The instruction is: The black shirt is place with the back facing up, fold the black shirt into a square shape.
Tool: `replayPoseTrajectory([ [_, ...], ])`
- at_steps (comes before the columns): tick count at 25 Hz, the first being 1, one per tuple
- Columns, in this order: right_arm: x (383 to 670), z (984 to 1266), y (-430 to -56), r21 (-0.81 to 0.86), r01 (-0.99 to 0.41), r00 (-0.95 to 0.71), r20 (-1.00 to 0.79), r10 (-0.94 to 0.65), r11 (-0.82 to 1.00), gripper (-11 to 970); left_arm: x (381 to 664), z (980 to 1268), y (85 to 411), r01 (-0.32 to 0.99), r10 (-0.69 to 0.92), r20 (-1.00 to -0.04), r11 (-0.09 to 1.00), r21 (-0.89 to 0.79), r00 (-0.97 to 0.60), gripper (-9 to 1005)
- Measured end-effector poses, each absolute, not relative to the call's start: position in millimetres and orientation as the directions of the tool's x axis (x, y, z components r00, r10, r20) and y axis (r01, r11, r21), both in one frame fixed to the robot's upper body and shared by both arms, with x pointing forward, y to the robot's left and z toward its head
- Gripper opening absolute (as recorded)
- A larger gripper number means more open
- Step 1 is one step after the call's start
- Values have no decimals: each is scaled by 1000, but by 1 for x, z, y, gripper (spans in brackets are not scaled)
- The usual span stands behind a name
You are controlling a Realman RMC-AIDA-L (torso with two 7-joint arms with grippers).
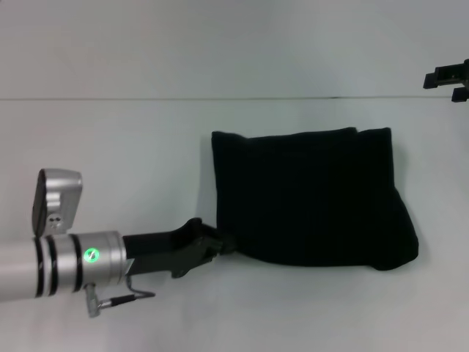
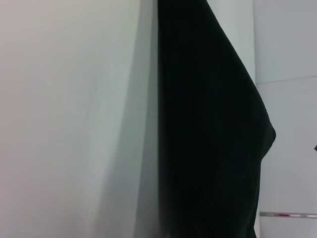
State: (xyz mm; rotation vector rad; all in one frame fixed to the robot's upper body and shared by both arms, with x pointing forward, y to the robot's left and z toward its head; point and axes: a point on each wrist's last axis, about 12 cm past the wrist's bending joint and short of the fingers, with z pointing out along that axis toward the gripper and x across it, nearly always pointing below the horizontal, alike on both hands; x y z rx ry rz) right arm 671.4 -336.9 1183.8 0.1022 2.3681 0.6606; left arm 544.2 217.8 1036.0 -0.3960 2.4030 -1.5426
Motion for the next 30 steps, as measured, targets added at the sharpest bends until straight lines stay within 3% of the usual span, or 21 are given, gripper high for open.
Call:
replayPoseTrajectory([
  [10, 673, 1185, -334, 487, -105, -774, -588, 236, 867, 733, 540, 1037, 229, -85, -300, -63, 456, -886, -952, 76],
  [15, 672, 1186, -333, 482, -128, -773, -596, 217, 867, 736, 546, 1050, 249, -11, -238, -134, 525, -851, -962, 116],
  [21, 665, 1187, -333, 505, -252, -731, -658, 180, 826, 744, 555, 1094, 299, 236, -183, -384, 535, -812, -905, 315],
  [25, 644, 1168, -329, 452, -426, -629, -770, 102, 784, 740, 559, 1108, 296, 499, -92, -615, 496, -710, -783, 499],
  [30, 604, 1131, -332, 322, -562, -473, -881, 24, 762, 735, 569, 1113, 282, 713, 47, -797, 481, -510, -602, 609],
])
